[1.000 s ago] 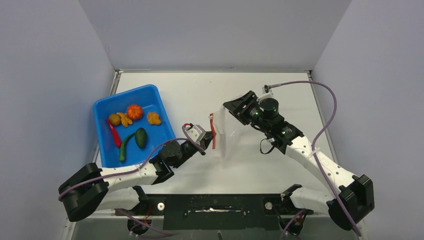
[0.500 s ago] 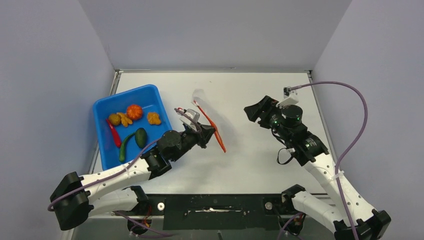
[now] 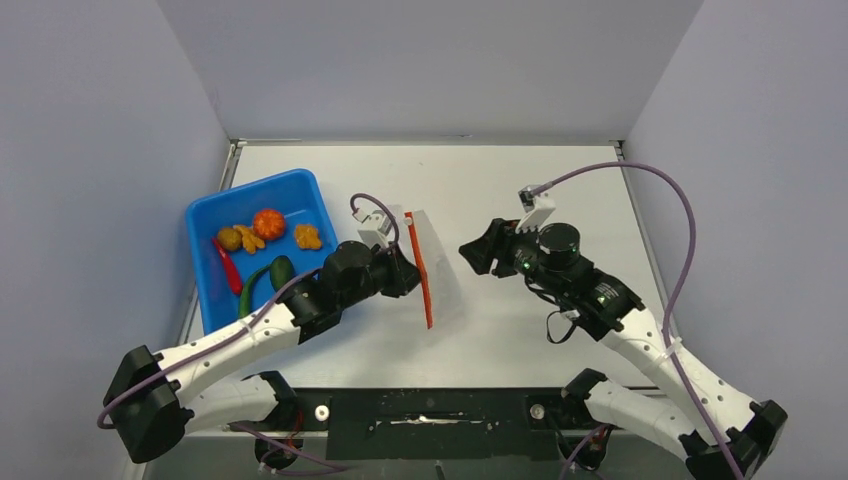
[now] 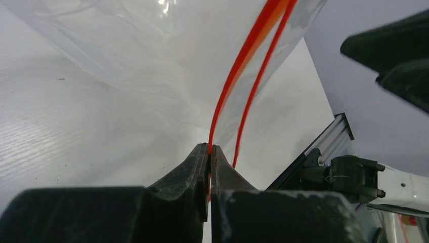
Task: Place the food in the zip-top bag and seal the zipper
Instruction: Open the zipper of the food storage bag.
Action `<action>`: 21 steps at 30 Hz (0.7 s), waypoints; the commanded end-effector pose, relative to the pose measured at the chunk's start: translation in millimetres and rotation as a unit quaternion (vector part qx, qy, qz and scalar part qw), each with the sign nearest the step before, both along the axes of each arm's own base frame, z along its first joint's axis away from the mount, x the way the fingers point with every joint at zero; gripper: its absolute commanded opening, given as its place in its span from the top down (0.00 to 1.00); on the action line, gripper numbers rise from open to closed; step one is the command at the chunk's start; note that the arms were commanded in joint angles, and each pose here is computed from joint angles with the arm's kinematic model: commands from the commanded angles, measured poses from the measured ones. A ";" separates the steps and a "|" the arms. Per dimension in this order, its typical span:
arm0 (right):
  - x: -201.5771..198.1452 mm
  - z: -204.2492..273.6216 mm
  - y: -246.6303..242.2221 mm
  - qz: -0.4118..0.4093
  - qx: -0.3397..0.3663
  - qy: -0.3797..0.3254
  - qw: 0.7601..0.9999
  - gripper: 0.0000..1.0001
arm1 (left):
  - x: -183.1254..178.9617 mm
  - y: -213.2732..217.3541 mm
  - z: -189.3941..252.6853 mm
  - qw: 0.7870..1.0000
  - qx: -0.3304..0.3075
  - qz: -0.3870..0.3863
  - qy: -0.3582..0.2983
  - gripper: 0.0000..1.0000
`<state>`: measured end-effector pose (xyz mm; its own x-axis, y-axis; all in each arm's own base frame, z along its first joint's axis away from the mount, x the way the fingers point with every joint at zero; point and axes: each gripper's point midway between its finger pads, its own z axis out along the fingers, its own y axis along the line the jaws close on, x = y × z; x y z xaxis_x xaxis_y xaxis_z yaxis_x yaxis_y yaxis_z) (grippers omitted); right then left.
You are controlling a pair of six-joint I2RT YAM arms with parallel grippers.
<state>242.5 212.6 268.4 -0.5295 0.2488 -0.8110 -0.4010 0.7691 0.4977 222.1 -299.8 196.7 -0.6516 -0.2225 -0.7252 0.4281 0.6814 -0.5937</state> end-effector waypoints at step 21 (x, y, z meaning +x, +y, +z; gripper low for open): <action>-14.1 5.1 75.9 0.040 -0.117 -0.051 0.991 0.45 | 6.4 3.9 93.1 0.991 -0.130 0.014 0.012 1.00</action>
